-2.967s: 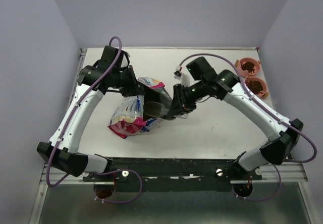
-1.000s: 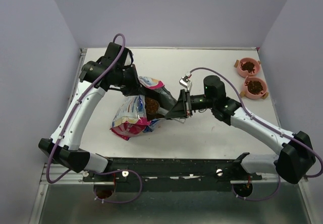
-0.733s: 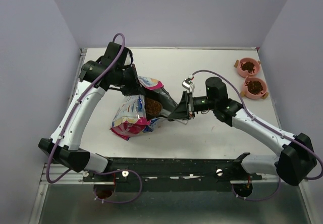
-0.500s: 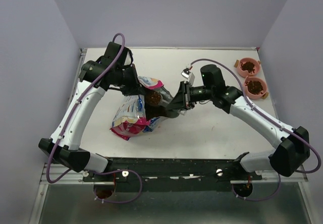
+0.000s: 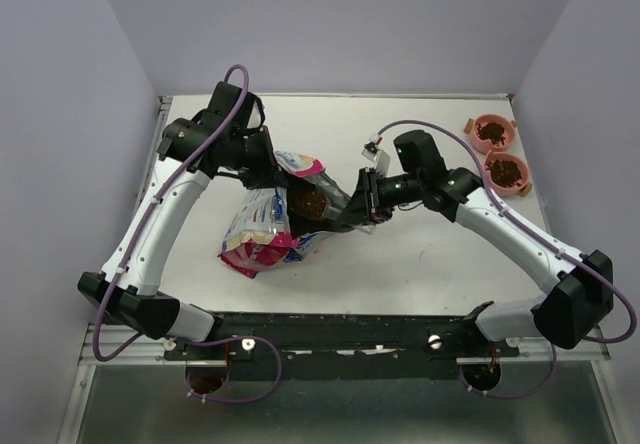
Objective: Serve the pet food
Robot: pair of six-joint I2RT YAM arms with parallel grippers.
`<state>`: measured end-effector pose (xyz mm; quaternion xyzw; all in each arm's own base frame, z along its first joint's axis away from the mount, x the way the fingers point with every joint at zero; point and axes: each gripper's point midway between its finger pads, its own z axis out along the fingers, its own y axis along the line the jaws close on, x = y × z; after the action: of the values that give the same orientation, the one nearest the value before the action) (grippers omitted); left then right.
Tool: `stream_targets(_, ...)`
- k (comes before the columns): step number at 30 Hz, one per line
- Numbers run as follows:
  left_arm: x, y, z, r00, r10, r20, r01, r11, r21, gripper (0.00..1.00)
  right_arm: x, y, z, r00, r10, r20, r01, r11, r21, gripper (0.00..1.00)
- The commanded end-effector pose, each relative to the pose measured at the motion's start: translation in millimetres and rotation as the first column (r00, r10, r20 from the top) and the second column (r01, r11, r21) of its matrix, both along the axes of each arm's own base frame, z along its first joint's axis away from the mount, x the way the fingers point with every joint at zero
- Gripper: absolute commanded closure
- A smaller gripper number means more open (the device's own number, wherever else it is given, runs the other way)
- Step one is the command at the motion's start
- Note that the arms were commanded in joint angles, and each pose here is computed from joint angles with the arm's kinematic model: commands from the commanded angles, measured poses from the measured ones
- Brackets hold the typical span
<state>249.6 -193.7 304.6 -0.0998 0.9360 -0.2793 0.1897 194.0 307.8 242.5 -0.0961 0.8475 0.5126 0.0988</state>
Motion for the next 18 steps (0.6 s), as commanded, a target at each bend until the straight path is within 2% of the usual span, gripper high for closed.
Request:
stream_targets(1,3.7,-20.9,48.6,0.99,-0.035,0.135,0.056,0.987,-0.153,1.0,-0.4,-10.0,-15.0,1.0,0.028,0.007,-0.027,0.994,-0.104,1.0)
stream_targets(4,3.7,-20.3,51.2,0.989,-0.035,0.142,0.057,0.987,-0.151,1.0,-4.3,4.9,44.2,0.996,0.011,0.086,-0.025,0.987,0.158,1.0)
stream_targets(5,3.3,-19.8,50.9,0.989,-0.034,0.141,0.055,0.987,-0.149,1.0,-3.9,5.0,46.3,0.995,0.008,0.097,-0.024,0.987,0.161,1.0)
stream_targets(6,3.1,-19.8,50.5,0.989,-0.034,0.141,0.055,0.987,-0.149,1.0,0.4,2.8,35.5,0.996,-0.009,0.091,-0.001,0.994,0.111,1.0)
stream_targets(9,2.4,-20.6,47.5,0.99,-0.034,0.136,0.055,0.986,-0.156,1.0,-0.2,-12.8,-18.2,1.0,-0.02,0.003,0.02,0.995,-0.099,1.0)
stream_targets(10,1.6,-21.2,47.0,0.991,-0.035,0.131,0.056,0.986,-0.16,1.0,-4.3,-10.5,-17.5,1.0,0.005,-0.009,-0.005,0.997,-0.075,1.0)
stream_targets(13,1.1,-20.9,47.2,0.991,-0.036,0.129,0.057,0.986,-0.158,1.0,-9.5,2.0,40.6,0.997,-0.004,0.072,-0.008,0.985,0.172,1.0)
stream_targets(14,1.4,-20.4,47.6,0.99,-0.035,0.134,0.056,0.986,-0.157,1.0,-5.2,-0.1,47.2,0.996,-0.033,0.088,0.017,0.984,0.176,1.0)
stream_targets(15,1.2,-20.1,47.4,0.99,-0.034,0.134,0.055,0.986,-0.156,1.0,0.8,-3.6,36.8,0.994,-0.058,0.092,0.047,0.992,0.119,1.0)
stream_targets(17,1.8,-21.0,47.4,0.99,-0.034,0.136,0.055,0.985,-0.161,1.0,0.9,-9.4,5.6,0.999,-0.048,0.026,0.048,0.999,-0.002,1.0)
stream_targets(18,1.7,-21.2,47.9,0.99,-0.034,0.138,0.057,0.985,-0.163,1.0,-2.6,-8.9,-2.7,1.0,-0.024,-0.007,0.024,1.0,-0.005,1.0)
